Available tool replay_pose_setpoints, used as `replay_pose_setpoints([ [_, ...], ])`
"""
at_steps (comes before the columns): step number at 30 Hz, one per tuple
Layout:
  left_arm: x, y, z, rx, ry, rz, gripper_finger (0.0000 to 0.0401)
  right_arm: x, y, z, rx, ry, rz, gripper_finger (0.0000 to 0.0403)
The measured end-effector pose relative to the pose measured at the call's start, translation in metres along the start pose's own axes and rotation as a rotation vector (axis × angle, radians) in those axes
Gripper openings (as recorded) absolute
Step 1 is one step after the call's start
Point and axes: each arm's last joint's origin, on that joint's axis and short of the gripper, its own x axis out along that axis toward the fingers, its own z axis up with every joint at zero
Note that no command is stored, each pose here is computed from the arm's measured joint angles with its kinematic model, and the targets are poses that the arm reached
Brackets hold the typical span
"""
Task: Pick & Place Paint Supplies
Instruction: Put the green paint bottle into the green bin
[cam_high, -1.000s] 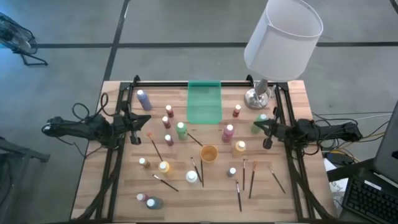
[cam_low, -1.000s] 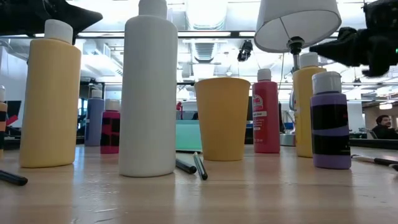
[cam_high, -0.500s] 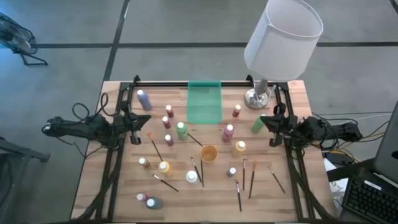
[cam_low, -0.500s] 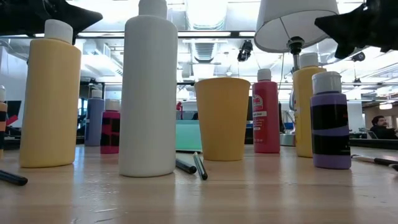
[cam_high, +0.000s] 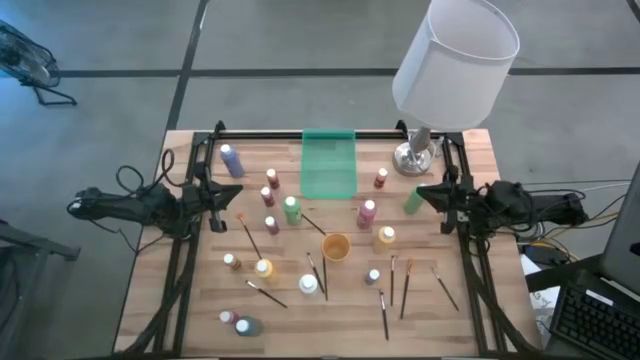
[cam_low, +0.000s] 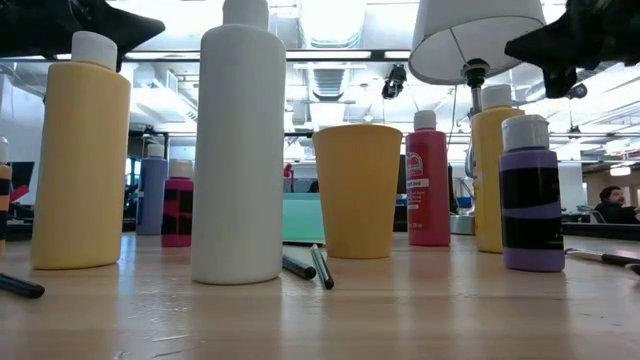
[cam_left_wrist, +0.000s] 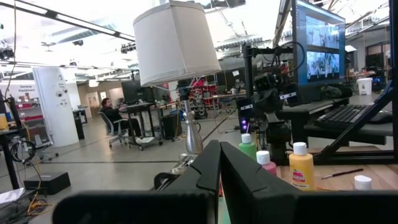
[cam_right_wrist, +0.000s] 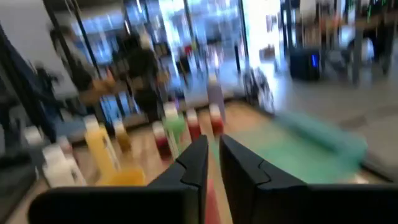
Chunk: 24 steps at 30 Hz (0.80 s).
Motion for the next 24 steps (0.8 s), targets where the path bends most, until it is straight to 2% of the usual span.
replay_pose_setpoints([
  [3,0.000,0.000,0.000,0.000,0.000,0.000,0.0016,-0.004,0.001,0.011,-0.039,0.126,-0.042,0.0065],
  [8,0.000,0.000,0.000,0.000,0.000,0.000,0.0016,-0.009,0.000,0.035,-0.173,0.199,-0.219,0.0091],
  [14,0.000,0.000,0.000,0.000,0.000,0.000,0.0016,-0.008,0.003,0.051,-0.187,0.242,-0.268,0.0106],
  [16,0.000,0.000,0.000,0.000,0.000,0.000,0.0016,-0.009,0.002,0.048,-0.151,0.299,-0.293,0.0109],
  [19,0.000,0.000,0.000,0.000,0.000,0.000,0.0016,-0.015,-0.001,0.042,-0.024,0.386,-0.342,0.0120],
  [24,0.000,0.000,0.000,0.000,0.000,0.000,0.0016,-0.021,-0.004,0.031,0.116,0.455,-0.332,0.0152],
])
